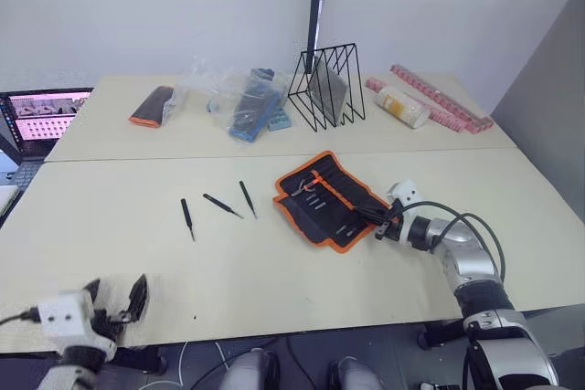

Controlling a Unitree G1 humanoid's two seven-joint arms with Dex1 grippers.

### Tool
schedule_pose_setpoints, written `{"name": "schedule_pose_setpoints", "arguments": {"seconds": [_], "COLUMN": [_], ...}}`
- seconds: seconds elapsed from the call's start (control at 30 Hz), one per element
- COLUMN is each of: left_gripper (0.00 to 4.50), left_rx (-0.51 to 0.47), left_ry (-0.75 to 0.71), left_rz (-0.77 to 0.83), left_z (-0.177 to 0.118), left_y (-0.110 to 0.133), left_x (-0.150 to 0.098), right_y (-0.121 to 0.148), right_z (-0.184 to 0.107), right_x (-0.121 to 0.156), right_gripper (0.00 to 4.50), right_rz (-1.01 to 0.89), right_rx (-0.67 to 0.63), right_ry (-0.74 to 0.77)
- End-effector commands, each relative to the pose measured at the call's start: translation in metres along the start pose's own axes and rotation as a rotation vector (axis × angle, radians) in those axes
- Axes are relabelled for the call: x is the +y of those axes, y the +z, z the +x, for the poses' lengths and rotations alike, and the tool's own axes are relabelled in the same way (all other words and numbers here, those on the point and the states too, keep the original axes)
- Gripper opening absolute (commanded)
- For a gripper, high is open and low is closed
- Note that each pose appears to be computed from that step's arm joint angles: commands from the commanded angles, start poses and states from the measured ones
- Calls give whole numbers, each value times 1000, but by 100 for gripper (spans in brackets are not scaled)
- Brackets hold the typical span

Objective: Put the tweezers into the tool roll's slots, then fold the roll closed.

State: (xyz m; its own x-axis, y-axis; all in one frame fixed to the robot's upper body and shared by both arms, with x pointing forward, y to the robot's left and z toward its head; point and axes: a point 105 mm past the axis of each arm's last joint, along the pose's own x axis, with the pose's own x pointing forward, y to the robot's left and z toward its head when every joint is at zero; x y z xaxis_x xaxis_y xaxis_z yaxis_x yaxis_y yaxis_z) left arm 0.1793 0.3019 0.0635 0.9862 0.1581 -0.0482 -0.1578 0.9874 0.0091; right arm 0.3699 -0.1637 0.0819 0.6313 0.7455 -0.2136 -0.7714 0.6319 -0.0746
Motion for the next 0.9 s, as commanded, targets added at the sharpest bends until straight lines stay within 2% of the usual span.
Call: {"name": "schedule_pose_setpoints", "arguments": {"seconds": [0.03, 0.3, 0.57, 0.73, 0.9], "left_gripper": [444, 444, 444, 444, 444], "left_rx": [-40, -19, -53, -43, -9], "left_ry": [15, 18, -18, -50, -91], "left_rz": [10, 9, 1, -38, -77], "left_z": [-4, -8, -5, 10, 33], "left_y": [4, -6, 6, 16, 27], "left_x": [-5, -10, -12, -21, -45], "right_y": [-15, -16, -16, -17, -16], "right_z": [-1, -2, -4, -4, -3], "right_x": [5, 6, 4, 2, 0], "right_gripper": [0, 0, 0, 0, 0], "right_rz": [31, 35, 52, 53, 52], "right_rx": [50, 52, 39, 37, 35], "right_ry": [17, 12, -3, -11, -19]}}
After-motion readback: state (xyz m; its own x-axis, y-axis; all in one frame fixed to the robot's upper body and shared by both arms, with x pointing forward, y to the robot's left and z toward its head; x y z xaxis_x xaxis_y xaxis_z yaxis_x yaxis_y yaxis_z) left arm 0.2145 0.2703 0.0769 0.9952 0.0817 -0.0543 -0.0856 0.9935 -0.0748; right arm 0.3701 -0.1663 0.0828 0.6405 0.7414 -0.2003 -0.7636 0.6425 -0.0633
